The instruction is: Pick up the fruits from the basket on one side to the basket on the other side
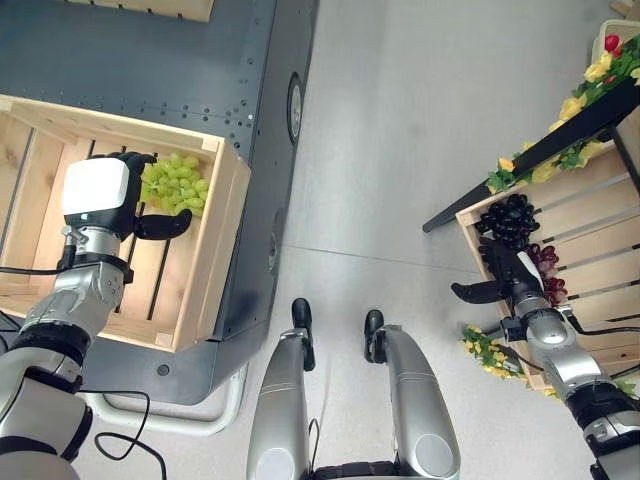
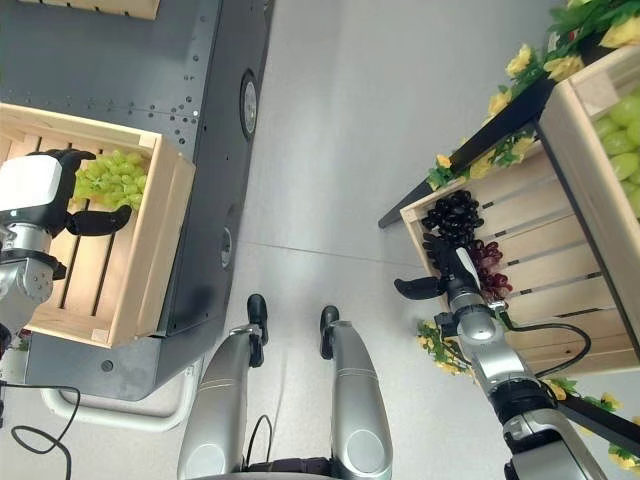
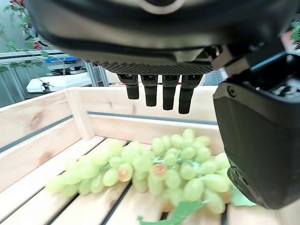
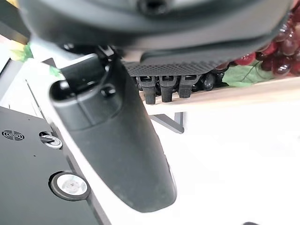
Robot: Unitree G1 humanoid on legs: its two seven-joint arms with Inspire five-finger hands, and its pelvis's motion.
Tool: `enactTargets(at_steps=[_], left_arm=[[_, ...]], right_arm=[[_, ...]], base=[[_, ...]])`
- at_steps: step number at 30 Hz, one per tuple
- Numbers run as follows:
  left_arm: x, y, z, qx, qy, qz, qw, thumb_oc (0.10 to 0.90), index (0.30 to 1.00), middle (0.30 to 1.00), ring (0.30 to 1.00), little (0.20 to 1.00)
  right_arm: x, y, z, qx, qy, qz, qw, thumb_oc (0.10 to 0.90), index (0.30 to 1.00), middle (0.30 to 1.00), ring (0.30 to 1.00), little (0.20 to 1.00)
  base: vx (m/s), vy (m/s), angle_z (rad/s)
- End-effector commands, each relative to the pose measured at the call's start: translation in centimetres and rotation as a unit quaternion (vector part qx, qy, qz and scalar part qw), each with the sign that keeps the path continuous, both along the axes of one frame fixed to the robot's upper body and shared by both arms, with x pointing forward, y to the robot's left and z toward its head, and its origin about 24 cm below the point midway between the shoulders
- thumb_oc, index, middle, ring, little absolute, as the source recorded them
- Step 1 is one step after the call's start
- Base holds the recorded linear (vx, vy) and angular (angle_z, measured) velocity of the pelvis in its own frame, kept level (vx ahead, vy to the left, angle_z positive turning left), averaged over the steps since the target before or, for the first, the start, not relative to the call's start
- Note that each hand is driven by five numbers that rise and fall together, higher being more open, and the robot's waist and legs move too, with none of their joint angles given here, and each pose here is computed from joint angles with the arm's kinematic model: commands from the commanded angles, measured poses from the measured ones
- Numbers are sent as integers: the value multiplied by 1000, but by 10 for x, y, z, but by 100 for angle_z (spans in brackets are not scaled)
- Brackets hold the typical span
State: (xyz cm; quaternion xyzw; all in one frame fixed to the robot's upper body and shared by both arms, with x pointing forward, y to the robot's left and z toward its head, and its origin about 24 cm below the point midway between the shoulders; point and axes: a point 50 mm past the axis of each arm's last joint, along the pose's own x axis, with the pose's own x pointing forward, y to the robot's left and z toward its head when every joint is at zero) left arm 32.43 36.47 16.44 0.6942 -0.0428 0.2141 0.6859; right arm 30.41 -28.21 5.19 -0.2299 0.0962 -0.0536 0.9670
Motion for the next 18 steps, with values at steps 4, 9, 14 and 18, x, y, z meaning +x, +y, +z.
enactTargets(at_steps=[4,9,14,18], left_arm=[[2,12,54,28,-82,48,995,800,900,900,900,900],[4,12,63,31,-95,56,993,800,900,900,900,900],[10,7,78,42,-107,56,992,800,900,900,900,900],[17,1,86,74,-85,55,992,800,900,900,900,900]], right_arm=[[8,-7,34,-9,-62,21,998,800,900,900,900,900],[9,-4,31,1,-62,21,998,800,900,900,900,900],[14,-1,37,4,-72,27,997,800,900,900,900,900],[16,2,37,8,-74,29,997,800,900,900,900,900]], base=[[-10,12,3],[-5,6,4],[-27,0,3],[9,3,4]])
